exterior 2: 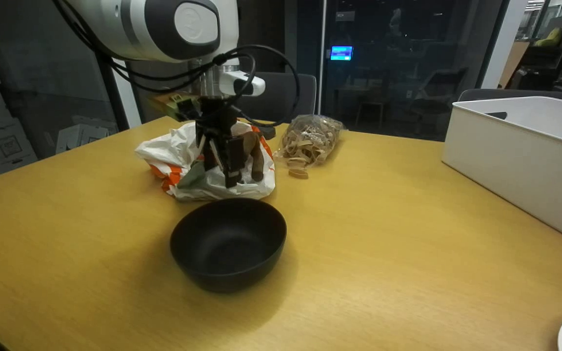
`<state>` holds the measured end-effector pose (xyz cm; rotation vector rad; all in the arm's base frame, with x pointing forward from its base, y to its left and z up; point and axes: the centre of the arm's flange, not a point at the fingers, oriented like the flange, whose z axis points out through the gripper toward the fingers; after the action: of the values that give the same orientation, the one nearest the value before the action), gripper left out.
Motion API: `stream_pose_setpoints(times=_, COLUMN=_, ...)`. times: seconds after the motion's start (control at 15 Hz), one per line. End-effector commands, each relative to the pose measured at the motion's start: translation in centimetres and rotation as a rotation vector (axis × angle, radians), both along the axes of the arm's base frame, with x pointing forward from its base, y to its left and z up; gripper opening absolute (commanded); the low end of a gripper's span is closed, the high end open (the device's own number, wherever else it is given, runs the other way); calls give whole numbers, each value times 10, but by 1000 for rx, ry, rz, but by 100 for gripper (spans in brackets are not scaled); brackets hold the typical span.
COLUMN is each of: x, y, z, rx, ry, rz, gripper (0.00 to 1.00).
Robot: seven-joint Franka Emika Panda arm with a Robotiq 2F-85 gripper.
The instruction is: Put the items on the table in the plastic bag
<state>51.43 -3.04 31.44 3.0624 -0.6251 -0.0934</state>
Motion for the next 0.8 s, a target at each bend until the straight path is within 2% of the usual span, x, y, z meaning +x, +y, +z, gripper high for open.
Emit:
stream_pose_setpoints(times=0.0, x=5, y=11, z=1, rx=-68, ry=62, rz=-109, gripper=100)
stream_pose_setpoints(times=0.4, x=11, y=22, z=-19, rx=-51, ry=14, rz=-197, gripper=100)
stream_pose_setpoints(times=0.67, x=18, y=14, z=-28, rx=-33, ry=-7, rz=-276, gripper=100)
stream_pose_setpoints(times=0.73, x=19, y=12, z=-29, rx=-28, ry=-11, rz=-286, gripper=75)
